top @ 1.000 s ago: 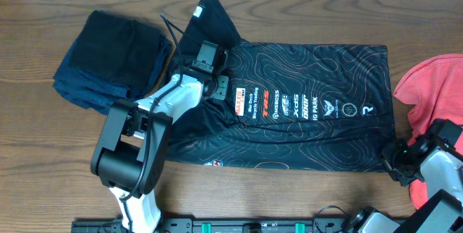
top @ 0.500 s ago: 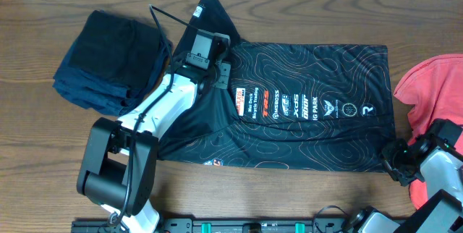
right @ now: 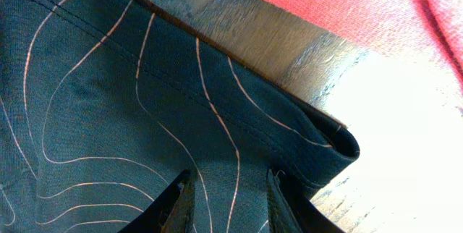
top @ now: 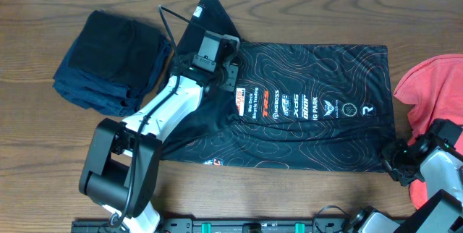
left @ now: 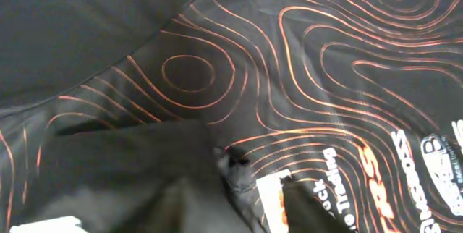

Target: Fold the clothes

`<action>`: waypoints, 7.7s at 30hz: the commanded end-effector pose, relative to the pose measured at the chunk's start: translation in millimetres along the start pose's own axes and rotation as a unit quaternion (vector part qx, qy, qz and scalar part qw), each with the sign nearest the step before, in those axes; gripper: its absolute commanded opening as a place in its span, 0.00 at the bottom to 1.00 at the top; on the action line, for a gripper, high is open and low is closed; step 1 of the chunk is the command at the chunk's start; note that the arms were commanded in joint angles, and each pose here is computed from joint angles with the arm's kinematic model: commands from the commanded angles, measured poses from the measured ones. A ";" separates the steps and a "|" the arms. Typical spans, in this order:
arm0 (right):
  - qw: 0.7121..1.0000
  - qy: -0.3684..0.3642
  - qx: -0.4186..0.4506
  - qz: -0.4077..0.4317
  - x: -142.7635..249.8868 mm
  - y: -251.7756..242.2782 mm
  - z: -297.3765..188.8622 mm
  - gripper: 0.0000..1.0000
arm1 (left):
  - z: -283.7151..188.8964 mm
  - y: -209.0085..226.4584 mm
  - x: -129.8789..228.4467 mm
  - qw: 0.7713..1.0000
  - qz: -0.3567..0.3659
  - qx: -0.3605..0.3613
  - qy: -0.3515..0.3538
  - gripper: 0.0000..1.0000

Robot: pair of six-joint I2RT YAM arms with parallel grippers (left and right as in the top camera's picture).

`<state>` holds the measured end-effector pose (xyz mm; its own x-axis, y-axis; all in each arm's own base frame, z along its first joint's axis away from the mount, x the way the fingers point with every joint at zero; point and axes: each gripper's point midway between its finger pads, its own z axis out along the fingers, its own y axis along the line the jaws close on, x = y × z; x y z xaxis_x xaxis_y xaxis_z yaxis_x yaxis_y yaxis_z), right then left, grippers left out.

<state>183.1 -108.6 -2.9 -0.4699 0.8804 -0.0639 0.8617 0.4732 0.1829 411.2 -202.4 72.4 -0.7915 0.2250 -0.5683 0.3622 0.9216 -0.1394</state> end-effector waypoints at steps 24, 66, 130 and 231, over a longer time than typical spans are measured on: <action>0.999 -0.005 0.015 -0.038 0.9 -3.2 -0.8 0.43 | -134.4 93.0 183.7 0.893 -0.289 -0.110 0.327 0.77; 0.998 -0.004 0.067 0.020 14.4 -29.4 10.6 0.01 | -115.5 119.8 253.8 0.841 -0.425 -0.097 0.319 0.37; 0.997 0.001 0.060 0.052 36.1 -39.5 32.0 0.02 | -109.8 104.7 274.8 0.839 -0.426 -0.066 0.332 0.29; 0.975 -0.117 -0.142 -0.126 -49.1 88.7 -171.1 0.33 | -211.1 74.3 -34.0 0.993 -0.107 -0.022 -0.046 0.46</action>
<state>234.2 -126.9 160.8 -0.5298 0.7870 -0.3161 0.7155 0.6149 0.3316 357.6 -70.0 264.0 -0.7754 -0.0174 -0.6312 0.1556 0.9635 -0.2177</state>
